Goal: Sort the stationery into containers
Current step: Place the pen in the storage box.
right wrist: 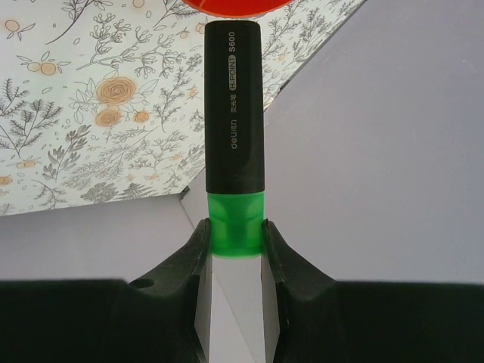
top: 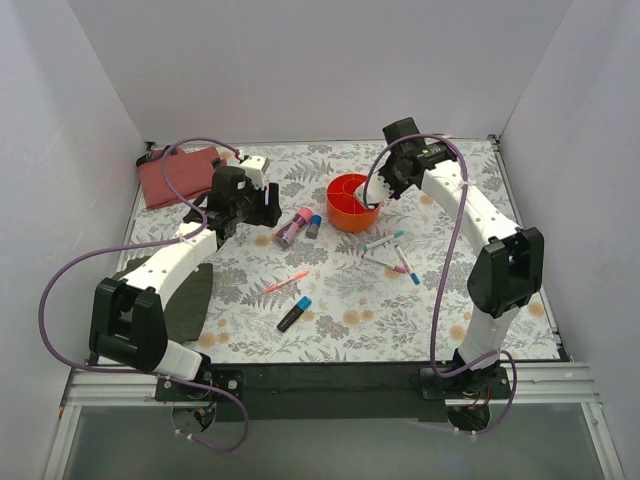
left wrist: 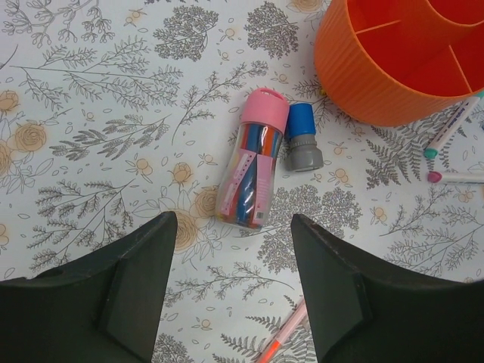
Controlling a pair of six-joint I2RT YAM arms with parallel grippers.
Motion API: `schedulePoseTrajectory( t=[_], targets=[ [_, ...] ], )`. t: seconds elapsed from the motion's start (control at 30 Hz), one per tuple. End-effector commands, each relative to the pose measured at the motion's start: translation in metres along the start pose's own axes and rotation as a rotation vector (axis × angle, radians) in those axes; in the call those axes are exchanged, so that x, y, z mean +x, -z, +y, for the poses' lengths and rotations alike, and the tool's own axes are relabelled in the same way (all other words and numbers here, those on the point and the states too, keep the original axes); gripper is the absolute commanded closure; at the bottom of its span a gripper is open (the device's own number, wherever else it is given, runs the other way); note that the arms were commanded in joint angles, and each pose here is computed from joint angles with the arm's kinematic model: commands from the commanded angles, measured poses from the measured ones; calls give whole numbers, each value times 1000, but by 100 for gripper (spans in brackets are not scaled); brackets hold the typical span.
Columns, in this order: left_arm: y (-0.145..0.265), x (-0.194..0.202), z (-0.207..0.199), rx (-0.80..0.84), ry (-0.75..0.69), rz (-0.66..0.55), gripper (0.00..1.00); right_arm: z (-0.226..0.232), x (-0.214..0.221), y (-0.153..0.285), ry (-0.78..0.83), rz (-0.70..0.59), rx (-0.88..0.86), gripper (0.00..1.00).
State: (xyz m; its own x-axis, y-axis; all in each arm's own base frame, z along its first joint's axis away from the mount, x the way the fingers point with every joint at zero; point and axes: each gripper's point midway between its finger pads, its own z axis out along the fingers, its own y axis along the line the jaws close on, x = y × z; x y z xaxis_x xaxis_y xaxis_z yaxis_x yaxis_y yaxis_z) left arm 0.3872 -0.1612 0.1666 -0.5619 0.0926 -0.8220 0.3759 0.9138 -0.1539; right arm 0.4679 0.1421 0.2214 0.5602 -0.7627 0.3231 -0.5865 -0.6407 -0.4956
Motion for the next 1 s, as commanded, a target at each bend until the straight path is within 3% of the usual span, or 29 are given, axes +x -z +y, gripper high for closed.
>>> schedulePoseTrajectory(
  t=[0.0,0.97],
  targets=[
    [10,-16,8,-39,-14,-74,38,0,6,14,15,35,15,99],
    [8,-8,10,-47,-6,-53,37,16,-29,-35,23,-29,-90,99]
  ],
)
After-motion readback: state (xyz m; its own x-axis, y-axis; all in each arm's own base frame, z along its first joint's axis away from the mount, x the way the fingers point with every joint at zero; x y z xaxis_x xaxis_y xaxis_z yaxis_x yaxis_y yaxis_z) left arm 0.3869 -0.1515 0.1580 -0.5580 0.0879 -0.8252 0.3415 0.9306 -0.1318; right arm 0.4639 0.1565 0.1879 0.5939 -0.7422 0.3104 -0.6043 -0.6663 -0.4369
